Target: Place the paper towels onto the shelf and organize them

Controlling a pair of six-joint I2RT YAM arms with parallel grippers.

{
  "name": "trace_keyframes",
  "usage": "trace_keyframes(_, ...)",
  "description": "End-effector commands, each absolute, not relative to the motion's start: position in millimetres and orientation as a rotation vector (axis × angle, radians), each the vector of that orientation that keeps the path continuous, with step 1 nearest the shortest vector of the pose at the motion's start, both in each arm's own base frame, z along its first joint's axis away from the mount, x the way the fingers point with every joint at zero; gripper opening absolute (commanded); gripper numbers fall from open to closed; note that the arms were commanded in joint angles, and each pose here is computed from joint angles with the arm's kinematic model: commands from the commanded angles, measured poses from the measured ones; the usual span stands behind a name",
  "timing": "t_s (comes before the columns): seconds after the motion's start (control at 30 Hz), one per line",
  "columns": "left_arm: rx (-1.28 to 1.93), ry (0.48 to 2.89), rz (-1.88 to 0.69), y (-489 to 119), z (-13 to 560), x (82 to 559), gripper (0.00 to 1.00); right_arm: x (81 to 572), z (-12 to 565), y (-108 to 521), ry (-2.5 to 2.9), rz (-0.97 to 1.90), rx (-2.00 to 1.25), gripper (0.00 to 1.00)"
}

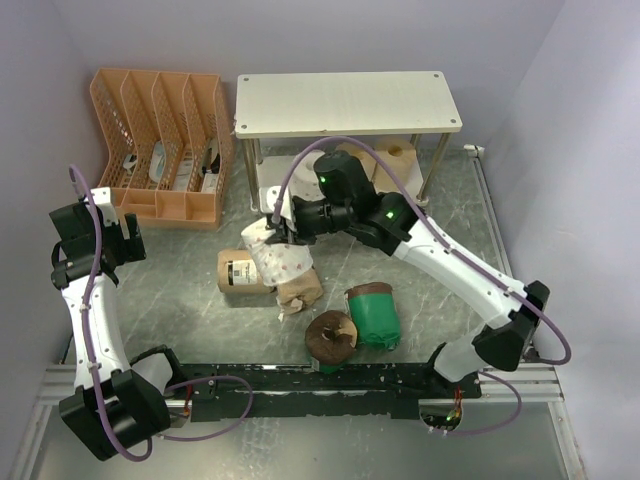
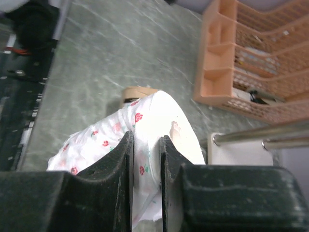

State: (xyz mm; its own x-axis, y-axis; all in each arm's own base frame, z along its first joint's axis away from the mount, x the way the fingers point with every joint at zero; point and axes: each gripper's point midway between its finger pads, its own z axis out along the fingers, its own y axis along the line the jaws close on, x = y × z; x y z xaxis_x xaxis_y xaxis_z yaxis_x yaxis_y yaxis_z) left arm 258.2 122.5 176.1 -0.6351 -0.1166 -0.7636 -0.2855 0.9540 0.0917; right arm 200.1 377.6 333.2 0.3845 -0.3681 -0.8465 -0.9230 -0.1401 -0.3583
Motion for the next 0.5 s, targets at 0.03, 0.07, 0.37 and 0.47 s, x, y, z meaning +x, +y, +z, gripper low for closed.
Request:
trace_keyframes(0.03, -0.278, 2.256, 0.25, 124, 177, 260, 0.96, 273, 328, 386, 1.232, 0.56, -1.471, 0.0)
trace_keyframes(0.07, -0.279, 2.255, 0.252, 124, 177, 260, 0.96, 280, 328, 387, 1.233, 0.554, -1.443, 0.0)
trace_keyframes(0.37, -0.291, 2.252, 0.264, 127, 177, 260, 0.96, 364, 330, 383, 1.222, 0.355, -1.197, 0.0)
trace_keyframes(0.47, -0.294, 2.26, 0.266, 127, 175, 260, 0.96, 380, 321, 382, 1.222, 0.299, -1.158, 0.0)
